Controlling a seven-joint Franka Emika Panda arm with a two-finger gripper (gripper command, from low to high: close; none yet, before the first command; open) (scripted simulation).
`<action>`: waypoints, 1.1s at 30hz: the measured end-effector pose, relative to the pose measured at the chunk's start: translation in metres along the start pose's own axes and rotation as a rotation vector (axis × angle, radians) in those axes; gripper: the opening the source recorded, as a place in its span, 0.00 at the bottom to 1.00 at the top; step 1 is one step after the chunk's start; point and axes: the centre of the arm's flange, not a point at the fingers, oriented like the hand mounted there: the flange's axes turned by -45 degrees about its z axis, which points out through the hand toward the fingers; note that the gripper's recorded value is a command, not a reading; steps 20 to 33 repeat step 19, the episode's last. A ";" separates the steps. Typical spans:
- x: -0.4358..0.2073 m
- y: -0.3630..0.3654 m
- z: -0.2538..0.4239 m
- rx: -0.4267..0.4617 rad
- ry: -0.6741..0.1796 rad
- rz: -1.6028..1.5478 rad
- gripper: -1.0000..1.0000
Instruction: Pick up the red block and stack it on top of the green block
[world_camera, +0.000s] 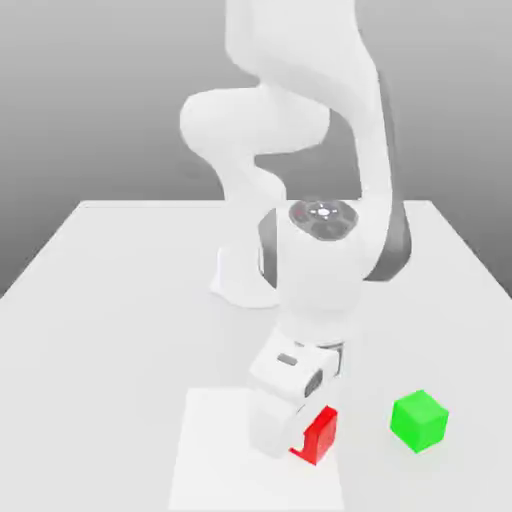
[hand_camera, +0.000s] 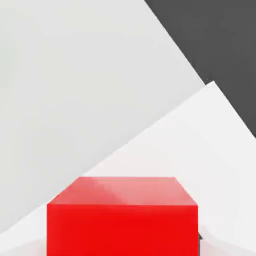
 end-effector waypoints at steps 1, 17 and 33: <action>0.000 0.000 -0.011 0.000 0.000 0.000 0.00; 0.099 -0.123 0.000 0.000 0.000 -0.045 1.00; 0.099 -0.123 0.000 0.000 0.000 -0.045 1.00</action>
